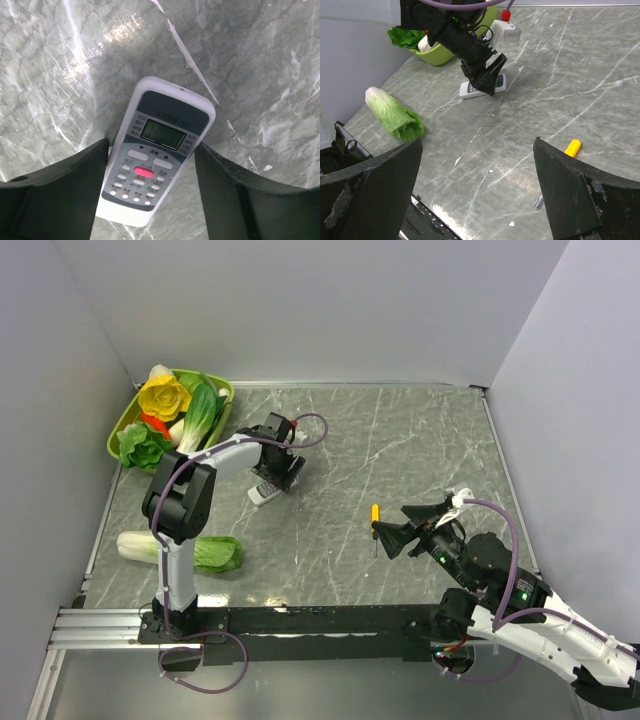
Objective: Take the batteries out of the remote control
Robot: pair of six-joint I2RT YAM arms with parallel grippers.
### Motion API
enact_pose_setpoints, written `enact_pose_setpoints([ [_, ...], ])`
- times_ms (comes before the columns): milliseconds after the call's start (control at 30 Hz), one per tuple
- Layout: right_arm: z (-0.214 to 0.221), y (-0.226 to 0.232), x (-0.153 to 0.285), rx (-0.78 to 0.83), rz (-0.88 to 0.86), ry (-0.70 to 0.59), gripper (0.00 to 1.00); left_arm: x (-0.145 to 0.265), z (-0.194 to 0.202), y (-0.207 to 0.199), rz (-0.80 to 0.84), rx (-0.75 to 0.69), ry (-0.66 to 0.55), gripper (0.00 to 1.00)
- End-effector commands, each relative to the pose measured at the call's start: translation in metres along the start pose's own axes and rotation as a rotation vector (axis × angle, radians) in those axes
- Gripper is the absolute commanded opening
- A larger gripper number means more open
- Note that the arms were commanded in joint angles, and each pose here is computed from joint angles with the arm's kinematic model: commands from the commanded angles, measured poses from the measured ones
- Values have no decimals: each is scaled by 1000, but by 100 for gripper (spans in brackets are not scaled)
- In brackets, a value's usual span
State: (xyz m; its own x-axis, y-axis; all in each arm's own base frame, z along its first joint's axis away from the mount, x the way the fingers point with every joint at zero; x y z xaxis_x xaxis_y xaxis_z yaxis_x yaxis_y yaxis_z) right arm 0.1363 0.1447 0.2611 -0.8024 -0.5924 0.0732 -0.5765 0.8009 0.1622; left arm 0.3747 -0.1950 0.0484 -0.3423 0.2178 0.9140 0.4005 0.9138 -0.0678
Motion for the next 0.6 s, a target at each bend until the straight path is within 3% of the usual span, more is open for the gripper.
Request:
enact_pose_setpoints([
  [0,-2,-1,-2,-19,15,-18,100,3,11,-12,53,40,41,68],
  [133,0,4,-8,-5,-2,-3,100,12,2,-29,166,121,25,52],
  [200,-1,7,-10,-15,-15,-6,100,28,-14,-36,250,198,-31,35],
  [300,-4,16,-15,-30,-52,-13,100,57,-33,-50,458,318,-122,31],
  [333,-6,18,-19,-37,-60,-27,100,66,-27,-62,560,367,-99,30],
  [367,-4,21,-21,-39,-74,-27,100,85,-41,-67,629,350,-188,27],
  [467,2,31,-32,-56,-115,-21,100,124,-34,-92,855,369,-207,26],
  [500,5,35,-37,-58,-128,-11,100,141,-47,-100,945,321,-309,26],
  [533,9,38,-40,-62,-141,-2,100,145,-35,-106,1014,400,-273,25],
  [567,6,42,-42,-92,-153,-15,100,166,-32,-113,1090,377,-294,24],
])
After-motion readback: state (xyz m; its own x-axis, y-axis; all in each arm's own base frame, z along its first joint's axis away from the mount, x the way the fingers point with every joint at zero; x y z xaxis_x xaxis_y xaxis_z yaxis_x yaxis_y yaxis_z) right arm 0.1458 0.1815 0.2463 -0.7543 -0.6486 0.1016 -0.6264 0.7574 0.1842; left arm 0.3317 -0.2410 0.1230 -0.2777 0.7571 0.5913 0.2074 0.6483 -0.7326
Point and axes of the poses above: each gripper's point midway between its finger pads, its own x axis back along the fingers, its own y axis along the line the jaws close on, z = x × y, the point moved 3 cm from there along x, back along the fingers, and after that the axes turned 11 degrees about x, right-handed, at the moved point
